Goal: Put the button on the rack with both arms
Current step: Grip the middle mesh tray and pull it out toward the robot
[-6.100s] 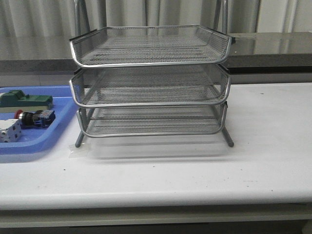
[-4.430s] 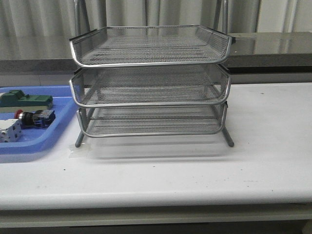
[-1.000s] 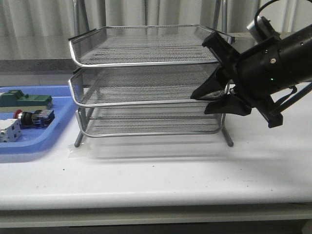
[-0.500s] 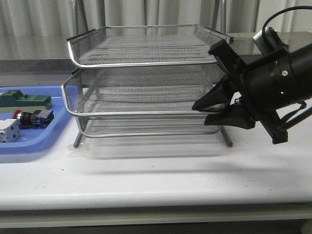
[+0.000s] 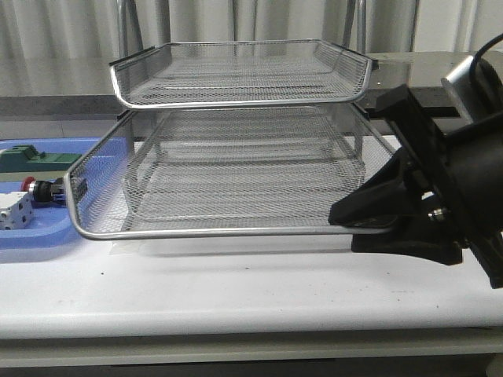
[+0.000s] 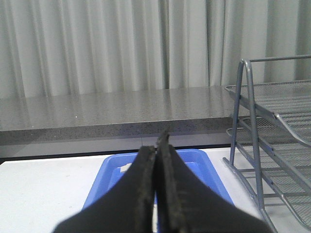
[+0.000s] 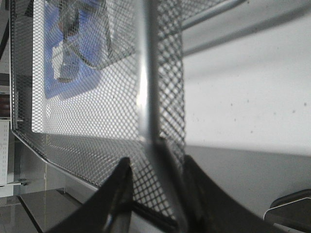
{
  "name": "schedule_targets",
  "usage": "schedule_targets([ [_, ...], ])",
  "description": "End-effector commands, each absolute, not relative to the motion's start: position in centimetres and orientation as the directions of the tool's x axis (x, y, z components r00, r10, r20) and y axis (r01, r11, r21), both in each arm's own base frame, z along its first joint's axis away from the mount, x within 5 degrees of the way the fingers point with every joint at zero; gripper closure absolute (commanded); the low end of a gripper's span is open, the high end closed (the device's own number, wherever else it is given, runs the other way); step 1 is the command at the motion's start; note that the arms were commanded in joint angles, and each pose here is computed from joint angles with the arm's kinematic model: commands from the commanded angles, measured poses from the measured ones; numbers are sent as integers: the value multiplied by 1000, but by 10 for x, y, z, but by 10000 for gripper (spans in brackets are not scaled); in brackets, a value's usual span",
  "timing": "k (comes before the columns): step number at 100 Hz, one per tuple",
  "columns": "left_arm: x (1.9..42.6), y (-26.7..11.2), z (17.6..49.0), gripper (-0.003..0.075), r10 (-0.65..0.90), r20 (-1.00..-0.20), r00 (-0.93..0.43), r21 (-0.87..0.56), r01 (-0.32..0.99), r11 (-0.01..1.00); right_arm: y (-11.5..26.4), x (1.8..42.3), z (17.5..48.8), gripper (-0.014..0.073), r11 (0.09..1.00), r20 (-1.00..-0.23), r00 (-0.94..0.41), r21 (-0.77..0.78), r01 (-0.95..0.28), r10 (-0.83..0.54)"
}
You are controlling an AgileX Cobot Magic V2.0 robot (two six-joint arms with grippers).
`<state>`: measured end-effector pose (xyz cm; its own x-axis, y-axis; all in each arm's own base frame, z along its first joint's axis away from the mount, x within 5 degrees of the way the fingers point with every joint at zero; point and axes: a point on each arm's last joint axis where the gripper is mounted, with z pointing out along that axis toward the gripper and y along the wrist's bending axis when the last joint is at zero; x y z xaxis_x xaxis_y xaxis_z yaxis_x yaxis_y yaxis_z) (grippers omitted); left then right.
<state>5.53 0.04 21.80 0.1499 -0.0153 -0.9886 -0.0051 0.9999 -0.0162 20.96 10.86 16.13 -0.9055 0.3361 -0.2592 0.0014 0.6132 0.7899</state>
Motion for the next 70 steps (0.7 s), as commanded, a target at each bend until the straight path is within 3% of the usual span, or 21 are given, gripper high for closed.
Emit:
schedule_targets([
  [1,53,1,216,741,-32,-973,229,-34,-3,999,109,202,169,554,625,-333,-901,775,-94,277],
  [16,53,1,216,741,-32,-973,229,-34,-3,999,110,201,171,436,619,-342,-898,778,-106,275],
  [32,53,1,216,741,-32,-973,229,-34,-3,999,111,199,176,165,602,-367,-895,784,-150,254],
  [39,53,1,216,741,-32,-973,229,-34,-3,999,112,198,179,92,590,-386,-891,787,-182,240],
  [56,53,1,216,741,-32,-973,229,-34,-3,999,113,192,189,69,579,-432,-881,775,-255,190],
  [70,53,1,216,741,-32,-973,229,-34,-3,999,112,181,192,69,602,-428,-897,747,-284,108],
])
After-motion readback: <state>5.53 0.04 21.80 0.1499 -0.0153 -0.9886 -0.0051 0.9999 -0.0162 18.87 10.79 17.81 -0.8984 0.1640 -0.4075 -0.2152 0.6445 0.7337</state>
